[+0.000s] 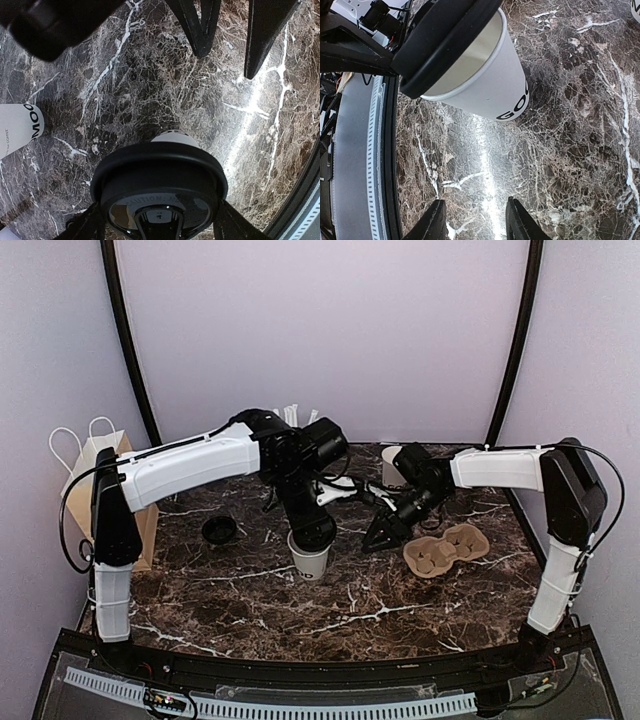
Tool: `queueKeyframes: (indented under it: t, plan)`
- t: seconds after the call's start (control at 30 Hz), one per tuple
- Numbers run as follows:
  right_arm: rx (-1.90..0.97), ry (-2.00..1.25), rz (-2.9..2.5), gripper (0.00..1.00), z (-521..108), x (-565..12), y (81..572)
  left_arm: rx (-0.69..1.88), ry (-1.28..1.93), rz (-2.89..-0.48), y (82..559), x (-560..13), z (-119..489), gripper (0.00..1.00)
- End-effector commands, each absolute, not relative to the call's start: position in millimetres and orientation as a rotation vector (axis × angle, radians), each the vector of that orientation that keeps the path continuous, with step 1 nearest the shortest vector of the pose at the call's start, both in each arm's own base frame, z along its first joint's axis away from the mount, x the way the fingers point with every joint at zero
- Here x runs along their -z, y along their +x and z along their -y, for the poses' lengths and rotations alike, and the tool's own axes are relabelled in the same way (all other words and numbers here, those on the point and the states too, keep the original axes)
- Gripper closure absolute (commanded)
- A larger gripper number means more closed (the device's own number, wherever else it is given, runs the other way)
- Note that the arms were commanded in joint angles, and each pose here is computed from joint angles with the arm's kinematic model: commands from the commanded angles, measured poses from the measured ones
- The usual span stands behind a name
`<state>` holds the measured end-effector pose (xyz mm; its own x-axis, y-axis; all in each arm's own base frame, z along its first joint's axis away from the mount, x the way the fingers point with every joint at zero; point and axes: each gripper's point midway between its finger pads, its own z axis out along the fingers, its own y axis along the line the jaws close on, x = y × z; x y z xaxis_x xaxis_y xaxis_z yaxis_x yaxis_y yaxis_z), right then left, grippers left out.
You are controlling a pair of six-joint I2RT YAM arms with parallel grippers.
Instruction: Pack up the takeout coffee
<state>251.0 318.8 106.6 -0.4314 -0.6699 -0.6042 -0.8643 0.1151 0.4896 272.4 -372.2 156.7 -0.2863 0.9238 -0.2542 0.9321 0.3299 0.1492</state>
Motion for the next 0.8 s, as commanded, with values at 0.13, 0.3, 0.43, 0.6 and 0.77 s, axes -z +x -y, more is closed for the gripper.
queueKeyframes:
  t: [0.13, 0.3, 0.43, 0.6, 0.77]
  plan:
    - [-1.229, -1.538, -2.119, 0.58, -324.4, -116.2, 251.6, 0.098, 1.602, -2.252, 266.1, -206.0, 362.9, 0.34]
    - [-1.242, -1.543, -2.126, 0.58, -325.7, -114.5, 251.2, 0.020, 1.647, -2.305, 260.6, -184.9, 346.6, 0.34]
    - [-1.241, -1.541, -2.126, 0.58, -325.2, -115.0, 250.9, 0.009, 1.672, -2.324, 258.2, -176.4, 343.4, 0.34]
    - [-1.242, -1.541, -2.129, 0.58, -325.3, -114.3, 250.8, 0.009, 1.697, -2.329, 258.7, -168.0, 346.5, 0.34]
    - [-1.240, -1.540, -2.129, 0.58, -325.1, -114.9, 250.9, 0.006, 1.698, -2.318, 264.5, -164.6, 353.6, 0.34]
